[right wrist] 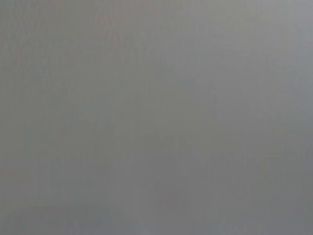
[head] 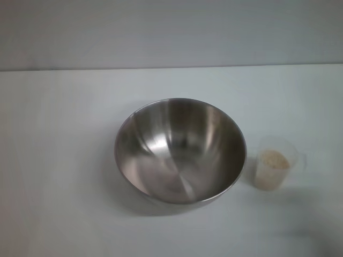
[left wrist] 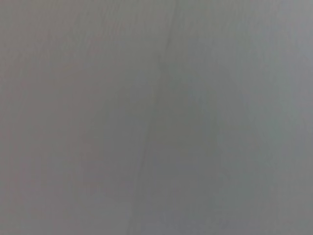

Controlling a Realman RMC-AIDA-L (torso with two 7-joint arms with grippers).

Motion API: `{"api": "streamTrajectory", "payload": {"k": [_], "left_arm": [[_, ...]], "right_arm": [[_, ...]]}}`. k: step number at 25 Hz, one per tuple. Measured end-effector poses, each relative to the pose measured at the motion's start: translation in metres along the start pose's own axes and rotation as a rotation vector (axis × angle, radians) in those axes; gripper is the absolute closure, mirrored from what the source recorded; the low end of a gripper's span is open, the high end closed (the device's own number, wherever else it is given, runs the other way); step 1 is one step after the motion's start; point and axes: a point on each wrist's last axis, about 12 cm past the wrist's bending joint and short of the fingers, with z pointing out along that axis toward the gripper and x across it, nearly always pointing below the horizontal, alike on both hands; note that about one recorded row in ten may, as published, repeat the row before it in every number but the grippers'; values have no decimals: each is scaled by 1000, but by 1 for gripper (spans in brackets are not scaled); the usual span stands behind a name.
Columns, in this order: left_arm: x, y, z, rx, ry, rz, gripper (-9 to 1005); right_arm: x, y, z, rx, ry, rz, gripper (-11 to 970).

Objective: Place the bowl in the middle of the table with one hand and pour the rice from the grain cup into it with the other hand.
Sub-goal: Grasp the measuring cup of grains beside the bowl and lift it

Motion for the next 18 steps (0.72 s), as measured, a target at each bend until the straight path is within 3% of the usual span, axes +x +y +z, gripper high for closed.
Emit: {"api": "streamTrajectory", "payload": {"k": [5,12,18], "left_arm": [[2,15,-14,-46,48,48,611],[2,16,-16,-54,54,95,414],[3,15,-14,-51,54,105,380]], "right_arm": [[-1,5,-27,1,56,15,429],[-2,10,-55,13,139,15,429],[4,14,-62,2,208,16,429]]}}
